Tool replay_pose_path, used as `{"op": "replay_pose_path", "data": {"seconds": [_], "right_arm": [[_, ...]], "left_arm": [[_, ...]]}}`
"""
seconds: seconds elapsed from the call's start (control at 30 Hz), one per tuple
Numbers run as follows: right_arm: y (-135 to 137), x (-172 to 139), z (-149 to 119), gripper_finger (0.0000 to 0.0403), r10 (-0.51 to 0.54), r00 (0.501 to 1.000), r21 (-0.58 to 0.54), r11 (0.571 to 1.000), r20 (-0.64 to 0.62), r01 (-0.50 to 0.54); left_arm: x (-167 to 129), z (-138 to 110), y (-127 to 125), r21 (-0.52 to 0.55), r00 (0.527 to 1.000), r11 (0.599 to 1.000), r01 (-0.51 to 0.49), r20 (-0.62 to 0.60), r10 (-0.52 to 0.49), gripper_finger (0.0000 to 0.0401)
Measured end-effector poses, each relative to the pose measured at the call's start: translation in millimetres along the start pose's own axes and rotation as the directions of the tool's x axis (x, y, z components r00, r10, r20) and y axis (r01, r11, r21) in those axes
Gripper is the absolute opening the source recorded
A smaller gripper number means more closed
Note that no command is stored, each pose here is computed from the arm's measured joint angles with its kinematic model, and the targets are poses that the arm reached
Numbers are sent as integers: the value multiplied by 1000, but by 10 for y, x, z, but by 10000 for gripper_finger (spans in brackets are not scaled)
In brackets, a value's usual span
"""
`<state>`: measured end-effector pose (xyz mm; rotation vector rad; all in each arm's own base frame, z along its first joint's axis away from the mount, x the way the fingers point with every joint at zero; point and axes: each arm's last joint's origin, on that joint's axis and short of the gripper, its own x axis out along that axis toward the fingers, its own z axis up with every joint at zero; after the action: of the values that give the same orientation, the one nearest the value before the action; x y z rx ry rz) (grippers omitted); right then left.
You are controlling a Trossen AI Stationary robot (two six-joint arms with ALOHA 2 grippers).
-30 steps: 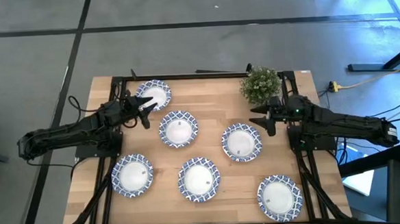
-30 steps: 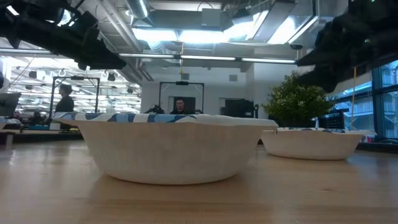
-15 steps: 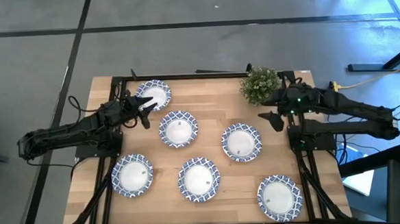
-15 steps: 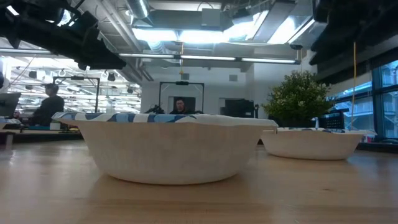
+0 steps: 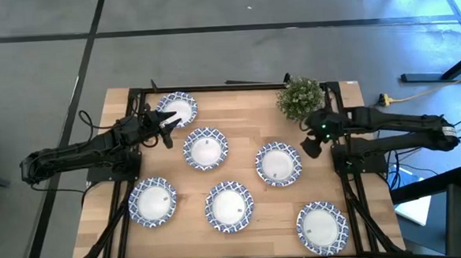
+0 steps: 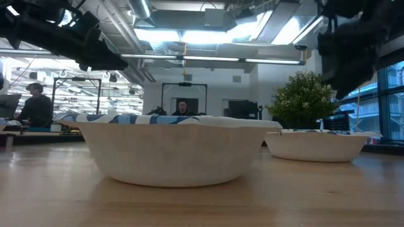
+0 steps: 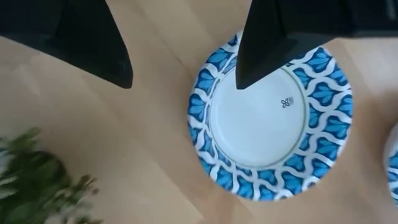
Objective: Nest bowls inside each other
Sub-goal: Stack the white patterned bowl on the other white patterned bowl
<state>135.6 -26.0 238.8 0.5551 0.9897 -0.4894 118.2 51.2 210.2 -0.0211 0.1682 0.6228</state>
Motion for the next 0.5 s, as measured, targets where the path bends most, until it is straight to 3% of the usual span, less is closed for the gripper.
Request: {"op": "replay_pose_path", "data": {"seconds": [0.2,0.5], "right_arm": [[38,300,-60,287,-29,996,50,998,-81,33],[181,566,-67,287,-26,992,18,999,-120,28]], "left_arm": [[0,-1,0,0,1000,1000,0,-1,0,149],[0,-1,0,0,1000,1000,0,-1,0,149]]}}
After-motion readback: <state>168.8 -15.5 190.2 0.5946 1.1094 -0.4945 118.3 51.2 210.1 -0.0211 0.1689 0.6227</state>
